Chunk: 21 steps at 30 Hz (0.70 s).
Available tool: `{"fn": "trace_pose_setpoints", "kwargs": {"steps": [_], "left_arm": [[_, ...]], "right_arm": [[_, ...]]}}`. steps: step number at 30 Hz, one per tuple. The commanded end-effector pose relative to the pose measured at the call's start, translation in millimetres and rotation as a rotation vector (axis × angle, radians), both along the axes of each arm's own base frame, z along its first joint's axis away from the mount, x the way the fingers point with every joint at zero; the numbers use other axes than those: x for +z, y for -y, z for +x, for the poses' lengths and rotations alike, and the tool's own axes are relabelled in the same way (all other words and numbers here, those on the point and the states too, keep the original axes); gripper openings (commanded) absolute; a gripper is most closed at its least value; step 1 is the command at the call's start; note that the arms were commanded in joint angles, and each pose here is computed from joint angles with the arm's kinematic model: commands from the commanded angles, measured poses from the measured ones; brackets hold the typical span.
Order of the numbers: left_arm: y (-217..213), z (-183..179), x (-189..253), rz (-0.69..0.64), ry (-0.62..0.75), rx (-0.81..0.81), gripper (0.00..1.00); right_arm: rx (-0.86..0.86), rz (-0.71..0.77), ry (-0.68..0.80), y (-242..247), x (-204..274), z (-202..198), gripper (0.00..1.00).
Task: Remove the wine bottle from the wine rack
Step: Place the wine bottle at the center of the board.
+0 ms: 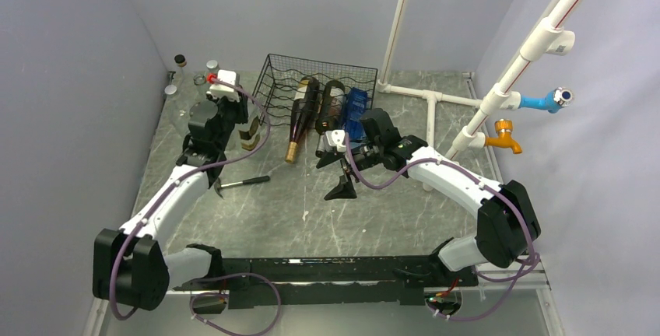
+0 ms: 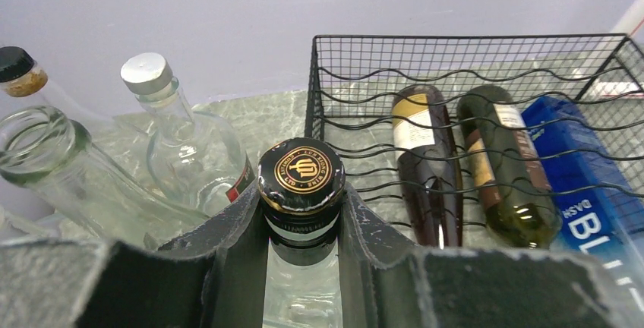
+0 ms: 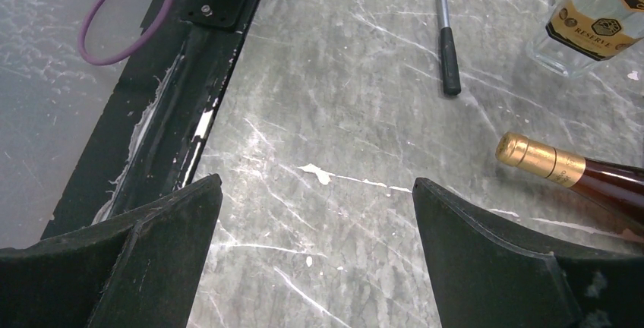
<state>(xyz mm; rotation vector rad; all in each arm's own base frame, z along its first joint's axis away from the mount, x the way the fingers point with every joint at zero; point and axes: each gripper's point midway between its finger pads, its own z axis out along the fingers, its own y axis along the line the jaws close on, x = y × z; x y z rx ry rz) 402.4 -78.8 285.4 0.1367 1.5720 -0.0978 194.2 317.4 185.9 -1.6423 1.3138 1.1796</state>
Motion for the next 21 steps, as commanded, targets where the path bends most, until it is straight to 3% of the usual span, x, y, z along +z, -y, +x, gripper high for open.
{"fn": "trace_pose_setpoints", "kwargs": {"steps": [1, 20, 21], "left_arm": [[-10, 10, 88, -0.026, 0.309, 0.041, 0.0], [-35, 45, 51, -0.106, 0.246, 0.205, 0.0], [-37, 44, 50, -0.108, 0.24, 0.215, 0.05]], "right_arm": [[0.009, 0.029, 0.04, -1, 8, 3, 0.99], [0.007, 0.021, 0.043, 0, 5, 5, 0.99], [0.007, 0.021, 0.042, 0, 4, 5, 0.99]]}}
